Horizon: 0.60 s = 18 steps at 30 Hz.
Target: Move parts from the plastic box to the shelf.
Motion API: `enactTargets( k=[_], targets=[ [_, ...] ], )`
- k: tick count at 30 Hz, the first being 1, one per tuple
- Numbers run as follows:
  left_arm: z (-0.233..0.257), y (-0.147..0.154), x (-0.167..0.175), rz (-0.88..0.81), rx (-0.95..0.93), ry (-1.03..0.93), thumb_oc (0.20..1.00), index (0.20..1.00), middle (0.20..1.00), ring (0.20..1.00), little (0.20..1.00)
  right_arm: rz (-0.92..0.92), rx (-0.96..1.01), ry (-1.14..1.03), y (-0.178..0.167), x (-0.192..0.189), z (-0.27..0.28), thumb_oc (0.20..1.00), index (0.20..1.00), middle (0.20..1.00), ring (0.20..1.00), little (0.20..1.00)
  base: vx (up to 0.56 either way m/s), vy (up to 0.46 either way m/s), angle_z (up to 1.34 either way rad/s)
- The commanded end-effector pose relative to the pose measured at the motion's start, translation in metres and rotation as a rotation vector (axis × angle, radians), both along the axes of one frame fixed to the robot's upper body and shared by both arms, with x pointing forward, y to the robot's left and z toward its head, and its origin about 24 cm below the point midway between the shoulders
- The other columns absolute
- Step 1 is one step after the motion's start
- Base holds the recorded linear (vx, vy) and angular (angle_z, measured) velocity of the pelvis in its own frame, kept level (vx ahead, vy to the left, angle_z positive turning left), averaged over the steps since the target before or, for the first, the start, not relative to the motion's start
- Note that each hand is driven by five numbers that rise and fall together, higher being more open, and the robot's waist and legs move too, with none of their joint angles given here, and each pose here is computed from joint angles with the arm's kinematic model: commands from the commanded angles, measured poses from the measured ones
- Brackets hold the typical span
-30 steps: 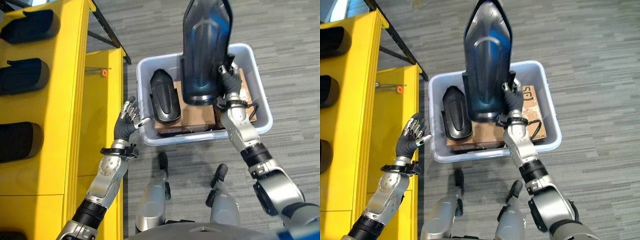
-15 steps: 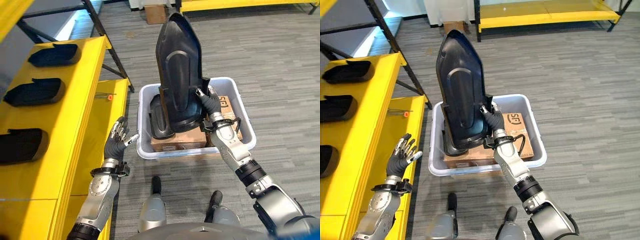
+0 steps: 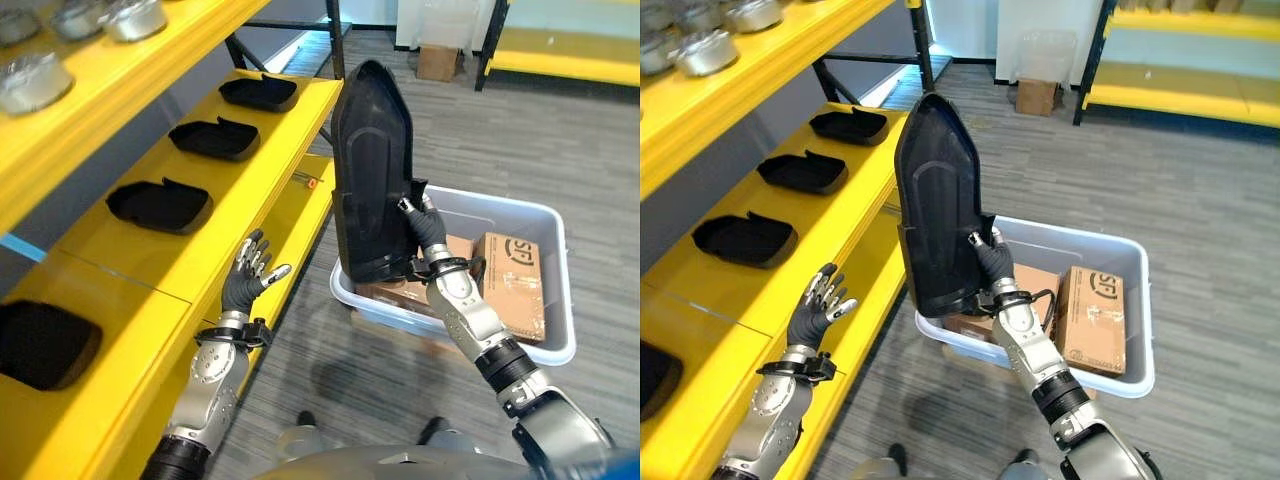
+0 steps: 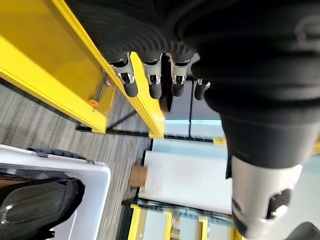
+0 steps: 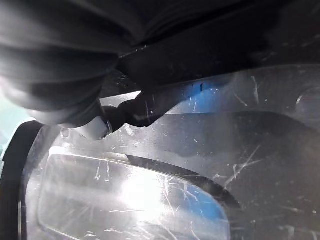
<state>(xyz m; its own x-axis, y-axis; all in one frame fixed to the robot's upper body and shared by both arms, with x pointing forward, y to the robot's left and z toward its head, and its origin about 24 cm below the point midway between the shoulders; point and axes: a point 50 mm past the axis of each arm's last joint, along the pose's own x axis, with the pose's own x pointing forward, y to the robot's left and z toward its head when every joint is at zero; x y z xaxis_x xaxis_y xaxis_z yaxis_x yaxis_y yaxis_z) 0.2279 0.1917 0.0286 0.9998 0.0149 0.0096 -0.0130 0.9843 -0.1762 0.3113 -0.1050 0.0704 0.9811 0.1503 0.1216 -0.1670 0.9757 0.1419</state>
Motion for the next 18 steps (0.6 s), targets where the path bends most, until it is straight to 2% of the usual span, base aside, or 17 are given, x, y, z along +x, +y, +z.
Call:
enactTargets(
  k=[1, 9, 18],
  targets=[
    [0.027, 0.002, 0.004, -0.032, 0.065, -0.143, 1.000, 1.000, 1.000, 1.000, 1.000, 0.015, 0.137, -0.187, 0.007, 0.005, 0.045, 0.200, 0.200, 0.200, 0.200, 0.200, -0.08, 0.277, 0.15],
    [0.030, 0.014, 0.002, -0.009, 0.136, -0.153, 1.000, 1.000, 1.000, 1.000, 1.000, -0.010, 0.155, -0.138, 0.001, 0.000, 0.033, 0.200, 0.200, 0.200, 0.200, 0.200, -0.07, 0.278, 0.22],
    [0.036, 0.011, 0.008, -0.051, 0.186, -0.173, 1.000, 1.000, 1.000, 1.000, 1.000, 0.048, 0.177, -0.116, 0.000, -0.009, 0.026, 0.200, 0.200, 0.200, 0.200, 0.200, 0.00, 0.216, 0.58]
  ],
)
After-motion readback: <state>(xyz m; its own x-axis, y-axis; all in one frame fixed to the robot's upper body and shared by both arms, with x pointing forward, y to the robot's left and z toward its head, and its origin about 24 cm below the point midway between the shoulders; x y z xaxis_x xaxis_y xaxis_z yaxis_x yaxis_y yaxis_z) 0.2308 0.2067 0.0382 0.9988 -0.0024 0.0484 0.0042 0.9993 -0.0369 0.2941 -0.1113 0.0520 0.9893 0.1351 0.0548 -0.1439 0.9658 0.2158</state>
